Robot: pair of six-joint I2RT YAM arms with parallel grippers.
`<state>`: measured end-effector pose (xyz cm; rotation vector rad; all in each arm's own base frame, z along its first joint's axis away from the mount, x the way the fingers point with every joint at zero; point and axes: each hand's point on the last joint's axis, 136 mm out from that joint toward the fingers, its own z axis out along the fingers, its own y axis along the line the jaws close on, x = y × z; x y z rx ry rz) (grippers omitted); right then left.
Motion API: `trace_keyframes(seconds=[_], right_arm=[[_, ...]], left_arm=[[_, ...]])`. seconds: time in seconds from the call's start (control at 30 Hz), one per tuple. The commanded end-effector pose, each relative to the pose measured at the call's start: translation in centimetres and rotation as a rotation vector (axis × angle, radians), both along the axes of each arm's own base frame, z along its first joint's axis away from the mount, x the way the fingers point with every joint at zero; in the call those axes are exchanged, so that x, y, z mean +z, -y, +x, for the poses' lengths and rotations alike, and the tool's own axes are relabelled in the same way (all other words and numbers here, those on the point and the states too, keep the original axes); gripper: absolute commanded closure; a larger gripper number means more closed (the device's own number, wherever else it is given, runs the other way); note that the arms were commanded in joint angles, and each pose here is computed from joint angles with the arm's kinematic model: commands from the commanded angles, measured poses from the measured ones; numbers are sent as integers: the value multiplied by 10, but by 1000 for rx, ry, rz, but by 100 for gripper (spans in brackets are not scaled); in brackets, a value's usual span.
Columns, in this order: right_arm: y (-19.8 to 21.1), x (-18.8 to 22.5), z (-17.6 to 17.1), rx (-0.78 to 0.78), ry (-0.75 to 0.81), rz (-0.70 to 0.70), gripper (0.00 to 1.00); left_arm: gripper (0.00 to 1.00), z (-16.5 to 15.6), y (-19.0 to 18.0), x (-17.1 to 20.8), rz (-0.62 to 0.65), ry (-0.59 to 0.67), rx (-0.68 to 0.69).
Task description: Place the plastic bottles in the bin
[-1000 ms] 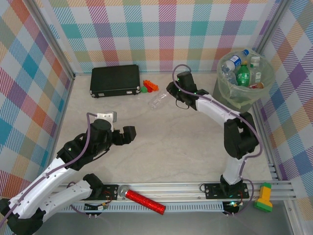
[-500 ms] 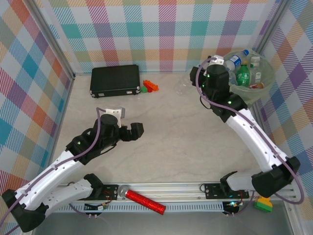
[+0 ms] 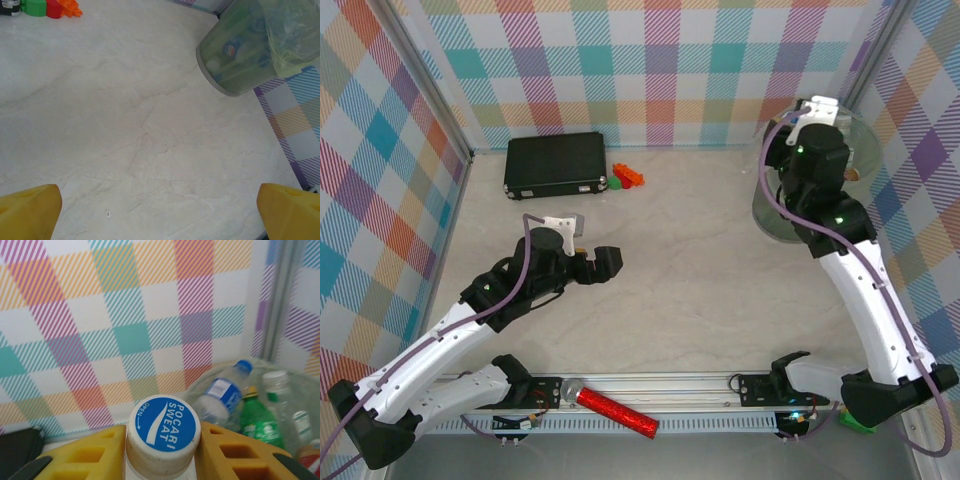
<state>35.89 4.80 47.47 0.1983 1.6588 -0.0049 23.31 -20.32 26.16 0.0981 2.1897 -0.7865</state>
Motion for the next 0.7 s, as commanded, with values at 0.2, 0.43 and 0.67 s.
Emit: trace_keyframes(seconds=[0.2, 0.43, 0.67], right_arm=[[64, 61, -18, -191, 129, -121, 64], [116, 42, 0, -344, 82, -203, 64], [143, 11, 41, -406, 1, -294, 64]], left_arm=[[0, 0, 4, 24, -51, 60, -24], [0, 0, 7, 20, -63, 58, -36], [0, -2, 9, 14, -66, 46, -50]])
